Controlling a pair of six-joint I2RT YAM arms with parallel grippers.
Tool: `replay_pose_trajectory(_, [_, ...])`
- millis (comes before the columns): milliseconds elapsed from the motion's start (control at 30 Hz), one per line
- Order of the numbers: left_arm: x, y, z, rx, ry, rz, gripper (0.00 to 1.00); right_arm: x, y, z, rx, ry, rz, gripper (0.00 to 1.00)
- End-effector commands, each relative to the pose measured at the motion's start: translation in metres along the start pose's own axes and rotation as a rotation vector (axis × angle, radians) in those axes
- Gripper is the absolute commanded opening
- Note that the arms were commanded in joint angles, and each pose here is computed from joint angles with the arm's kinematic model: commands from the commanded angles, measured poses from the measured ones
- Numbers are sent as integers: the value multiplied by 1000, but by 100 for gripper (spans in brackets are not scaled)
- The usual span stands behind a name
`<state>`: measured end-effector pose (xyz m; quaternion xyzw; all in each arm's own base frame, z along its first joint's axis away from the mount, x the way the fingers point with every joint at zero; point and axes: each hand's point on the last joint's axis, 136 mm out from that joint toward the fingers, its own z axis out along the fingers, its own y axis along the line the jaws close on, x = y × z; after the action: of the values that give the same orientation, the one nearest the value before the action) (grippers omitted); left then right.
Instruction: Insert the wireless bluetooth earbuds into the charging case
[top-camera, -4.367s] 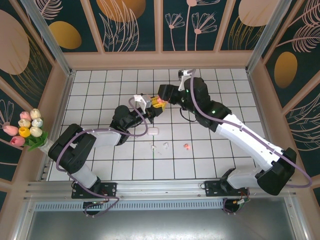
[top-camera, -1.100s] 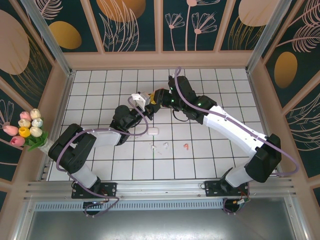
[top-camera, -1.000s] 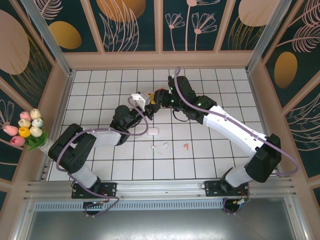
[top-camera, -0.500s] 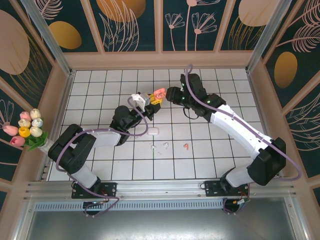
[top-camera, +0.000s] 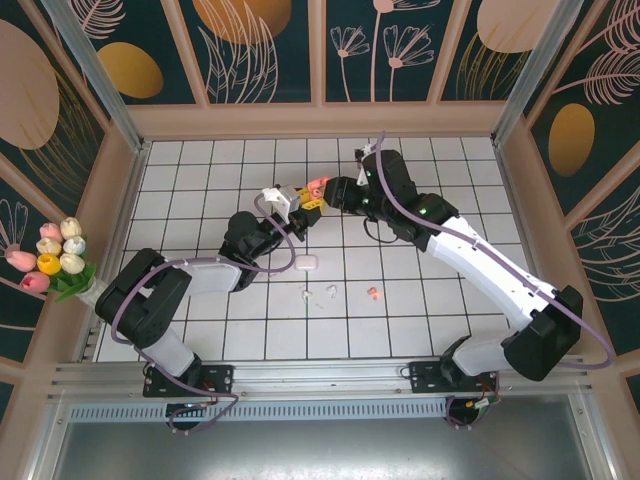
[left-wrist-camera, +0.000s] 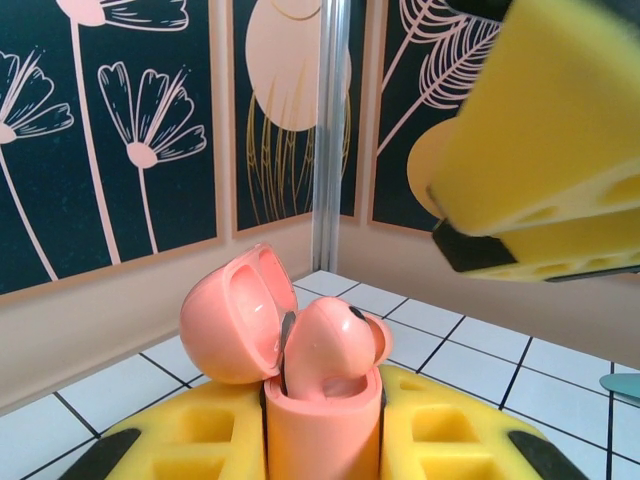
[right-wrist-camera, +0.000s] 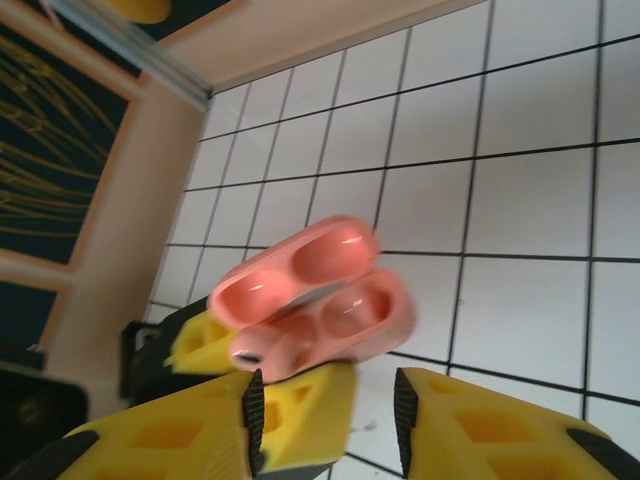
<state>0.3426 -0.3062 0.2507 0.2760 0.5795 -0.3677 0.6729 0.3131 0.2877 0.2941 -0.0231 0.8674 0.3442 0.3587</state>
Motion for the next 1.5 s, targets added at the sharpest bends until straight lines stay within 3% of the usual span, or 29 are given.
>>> replay_pose_trajectory(0, [-22,-6,-2,24,-67,24,0,13,9,-1,-42,30,-8,38])
replay_pose_trajectory(300, [-24,-6,-1,25,-67,27,0,23,5,8,-34,59,-6,24])
replay_pose_trajectory(800, [-23,-8,-1,39,-64,24,0,3,12,26,-20,47,-28,20])
replay_pose_trajectory(1100, [-22,-12,-3,59,-63,18,0,-7,-8,26,13,31,9,18])
replay_pose_trajectory(1367, [-23,-11,-4,49,-67,16,0,-11,-2,3,-25,4,20,18])
replay_pose_trajectory(1467, [-23,-9,-7,32,-73,18,0,0,-20,-14,19,-11,49,19])
